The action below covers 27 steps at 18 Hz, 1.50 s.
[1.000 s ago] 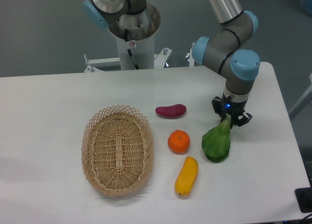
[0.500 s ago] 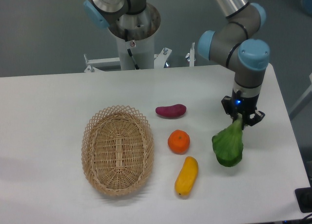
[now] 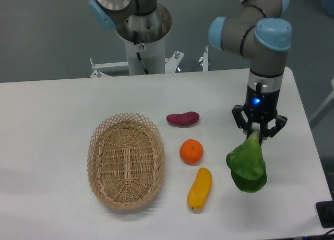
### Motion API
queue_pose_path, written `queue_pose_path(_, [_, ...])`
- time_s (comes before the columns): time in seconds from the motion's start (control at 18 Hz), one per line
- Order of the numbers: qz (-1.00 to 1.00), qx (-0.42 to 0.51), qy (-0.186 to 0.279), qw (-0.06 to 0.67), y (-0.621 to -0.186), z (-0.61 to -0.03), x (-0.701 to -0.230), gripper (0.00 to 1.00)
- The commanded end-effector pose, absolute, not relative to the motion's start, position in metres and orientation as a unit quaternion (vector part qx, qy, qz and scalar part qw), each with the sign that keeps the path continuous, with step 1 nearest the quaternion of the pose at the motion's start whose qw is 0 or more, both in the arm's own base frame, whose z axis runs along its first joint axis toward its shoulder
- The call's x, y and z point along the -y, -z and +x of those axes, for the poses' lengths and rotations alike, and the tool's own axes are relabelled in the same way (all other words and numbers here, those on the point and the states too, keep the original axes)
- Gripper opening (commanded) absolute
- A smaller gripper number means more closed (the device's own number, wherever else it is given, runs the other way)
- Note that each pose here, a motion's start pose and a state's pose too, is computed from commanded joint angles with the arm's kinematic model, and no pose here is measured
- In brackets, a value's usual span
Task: Pick up the green vegetable from the table
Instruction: 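Lift the grasped bok choy up off the table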
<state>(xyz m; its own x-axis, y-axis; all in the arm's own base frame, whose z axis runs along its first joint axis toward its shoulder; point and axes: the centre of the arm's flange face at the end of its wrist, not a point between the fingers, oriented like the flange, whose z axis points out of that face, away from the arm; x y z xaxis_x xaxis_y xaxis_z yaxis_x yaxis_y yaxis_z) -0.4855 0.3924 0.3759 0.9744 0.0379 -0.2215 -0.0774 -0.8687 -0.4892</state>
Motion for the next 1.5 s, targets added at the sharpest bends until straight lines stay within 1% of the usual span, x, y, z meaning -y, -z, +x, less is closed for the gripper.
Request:
queue_pose_path(0.33, [-0.957, -0.001, -0.115, 0.267, -0.393, -0.471, -0.408, 0.33])
queue_pose_path(1.5, [-0.955, -0.008, -0.123, 0.27, -0.4, -0.473, -0.411, 0.33])
